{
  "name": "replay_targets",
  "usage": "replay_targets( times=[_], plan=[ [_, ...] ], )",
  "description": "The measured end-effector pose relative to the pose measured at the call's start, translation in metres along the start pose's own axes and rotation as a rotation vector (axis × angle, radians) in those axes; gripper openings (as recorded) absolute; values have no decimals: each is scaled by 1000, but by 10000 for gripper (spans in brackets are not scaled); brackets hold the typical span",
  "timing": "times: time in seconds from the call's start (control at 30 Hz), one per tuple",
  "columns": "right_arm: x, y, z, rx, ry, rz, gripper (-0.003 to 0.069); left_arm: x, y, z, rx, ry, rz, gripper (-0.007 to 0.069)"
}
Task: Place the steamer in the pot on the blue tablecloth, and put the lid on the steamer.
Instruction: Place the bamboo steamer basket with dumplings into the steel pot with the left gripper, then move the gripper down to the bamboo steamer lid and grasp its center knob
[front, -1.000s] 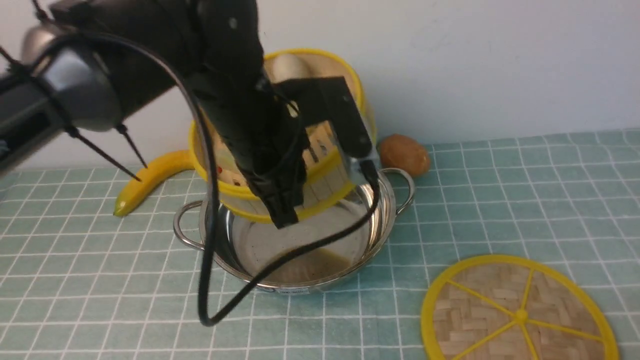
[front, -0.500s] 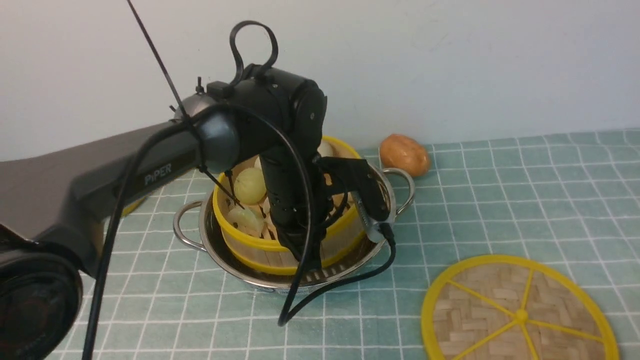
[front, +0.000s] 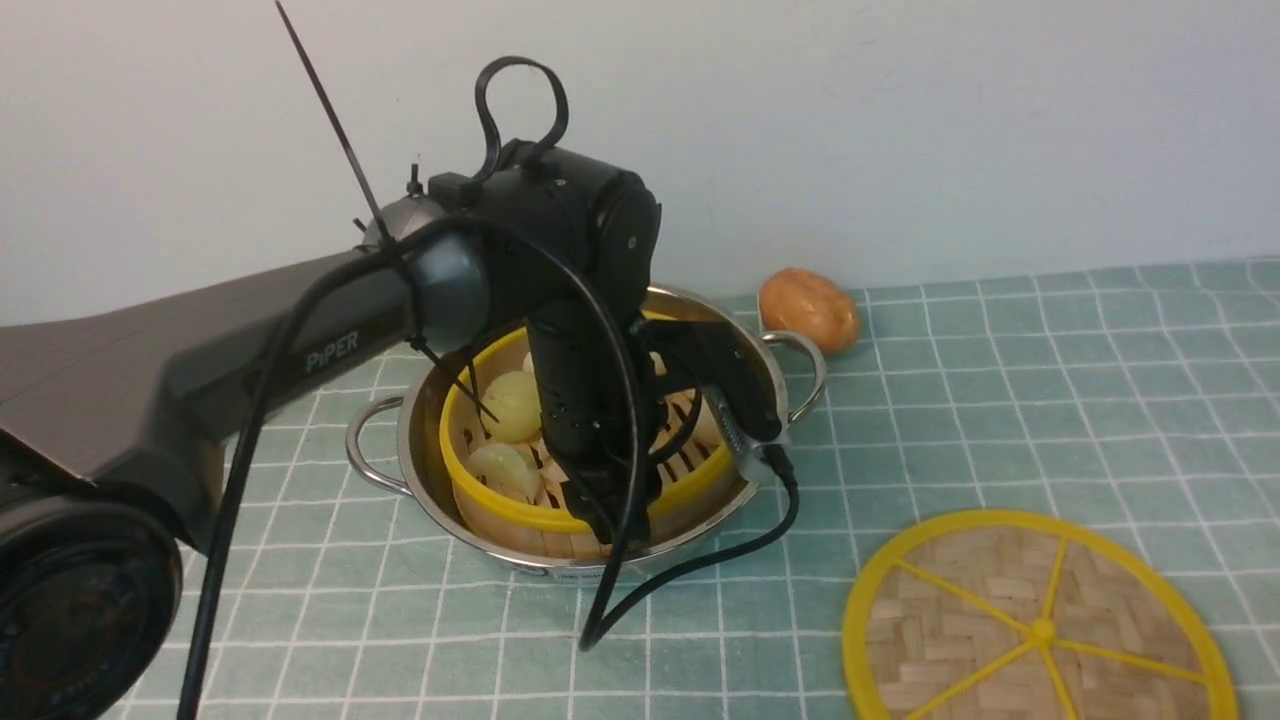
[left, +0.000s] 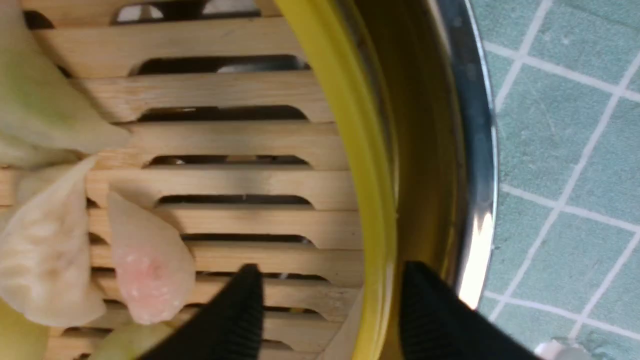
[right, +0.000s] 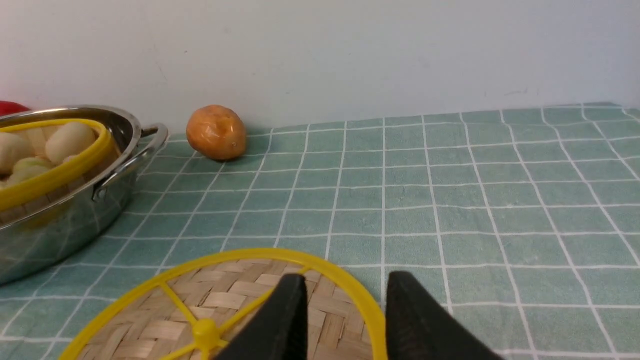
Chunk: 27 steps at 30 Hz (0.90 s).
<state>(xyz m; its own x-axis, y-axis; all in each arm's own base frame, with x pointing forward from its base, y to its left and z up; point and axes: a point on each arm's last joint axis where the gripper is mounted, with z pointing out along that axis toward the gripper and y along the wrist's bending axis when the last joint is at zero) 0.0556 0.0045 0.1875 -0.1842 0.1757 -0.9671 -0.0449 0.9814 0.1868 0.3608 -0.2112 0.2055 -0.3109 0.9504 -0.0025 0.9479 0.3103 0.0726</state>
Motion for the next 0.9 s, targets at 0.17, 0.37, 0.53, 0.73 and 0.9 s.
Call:
replay_targets(
  times=[0.17,0.37,0.53,0.73,0.9],
  plan=[
    [0,0,0,1,0,-2,243,2,1,-14,-33,-18,-50,530],
    [0,0,0,0,0,-1,243,17,4,-90,-224,-130,-167,576],
    [0,0,0,0,0,-1,243,43,-5,-181,-414,-311,-262,576],
    [0,0,0,0,0,-1,243,66,-20,-240,-515,-457,-312,576],
    [0,0,0,0,0,-1,243,74,-25,-254,-540,-489,-316,576]
  ],
)
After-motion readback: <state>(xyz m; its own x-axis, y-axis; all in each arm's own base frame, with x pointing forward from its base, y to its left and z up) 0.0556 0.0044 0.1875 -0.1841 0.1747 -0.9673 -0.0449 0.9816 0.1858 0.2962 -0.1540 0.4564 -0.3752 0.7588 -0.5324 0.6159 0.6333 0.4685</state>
